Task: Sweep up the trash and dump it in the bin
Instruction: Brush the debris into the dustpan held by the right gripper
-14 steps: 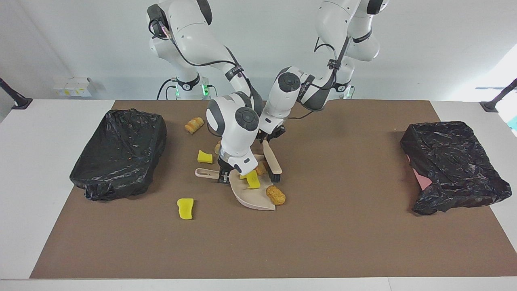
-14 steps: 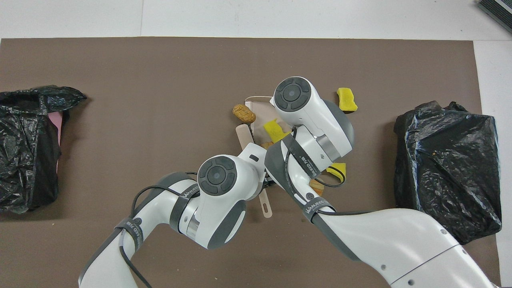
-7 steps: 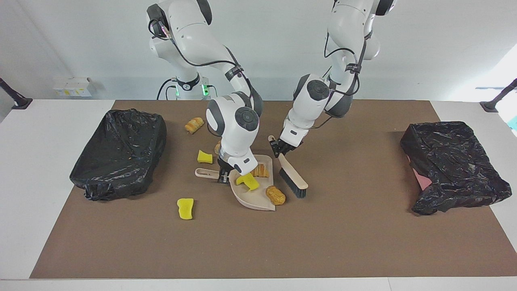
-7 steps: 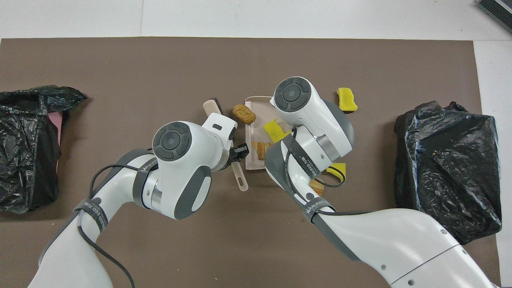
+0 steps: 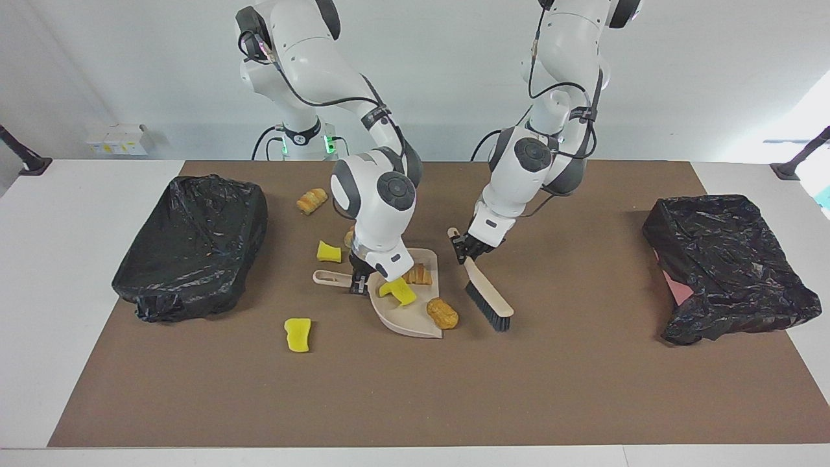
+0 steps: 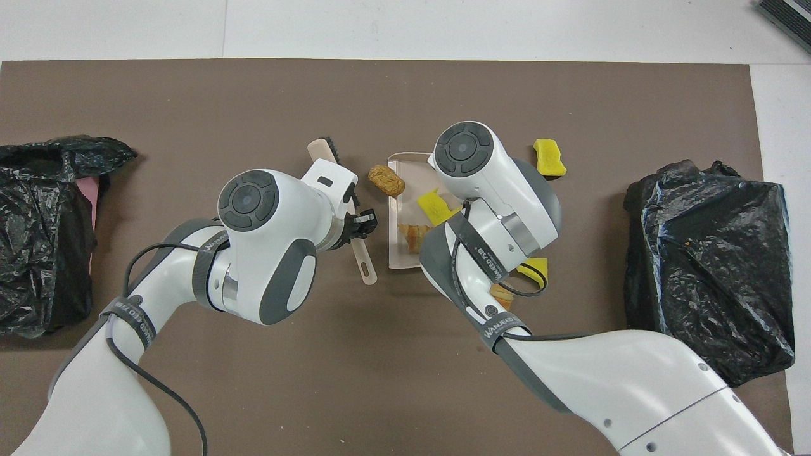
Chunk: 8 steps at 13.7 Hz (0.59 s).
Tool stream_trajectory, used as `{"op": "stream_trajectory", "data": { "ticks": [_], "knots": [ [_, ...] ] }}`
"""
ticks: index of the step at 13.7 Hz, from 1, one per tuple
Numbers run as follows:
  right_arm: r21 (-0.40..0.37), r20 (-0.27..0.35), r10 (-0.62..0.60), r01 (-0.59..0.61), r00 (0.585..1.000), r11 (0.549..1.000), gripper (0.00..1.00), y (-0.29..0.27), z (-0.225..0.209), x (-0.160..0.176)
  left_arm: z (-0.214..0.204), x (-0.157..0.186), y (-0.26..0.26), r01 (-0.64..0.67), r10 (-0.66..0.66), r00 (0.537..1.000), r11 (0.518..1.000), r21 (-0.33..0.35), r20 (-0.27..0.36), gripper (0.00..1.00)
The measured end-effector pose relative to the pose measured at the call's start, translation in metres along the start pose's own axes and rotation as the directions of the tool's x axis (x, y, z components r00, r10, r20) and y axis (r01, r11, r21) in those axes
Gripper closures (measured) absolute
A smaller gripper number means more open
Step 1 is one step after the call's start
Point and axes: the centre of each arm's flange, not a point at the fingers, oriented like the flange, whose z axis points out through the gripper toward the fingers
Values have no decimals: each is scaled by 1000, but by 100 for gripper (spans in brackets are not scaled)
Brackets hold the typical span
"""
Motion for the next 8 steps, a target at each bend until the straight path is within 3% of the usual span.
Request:
{"op": "stream_trajectory", "data": {
  "ticks": [3, 8],
  "knots": [
    [-3, -3, 1, -1, 1000, 1000, 68, 0, 0, 0, 21, 19, 13, -75, 74, 997, 997, -20, -34, 74],
    [-4, -5, 1, -1, 1000, 1000, 68, 0, 1, -1, 34, 34, 13, -258, 259, 963, 966, 22, -75, 74]
  ]
}}
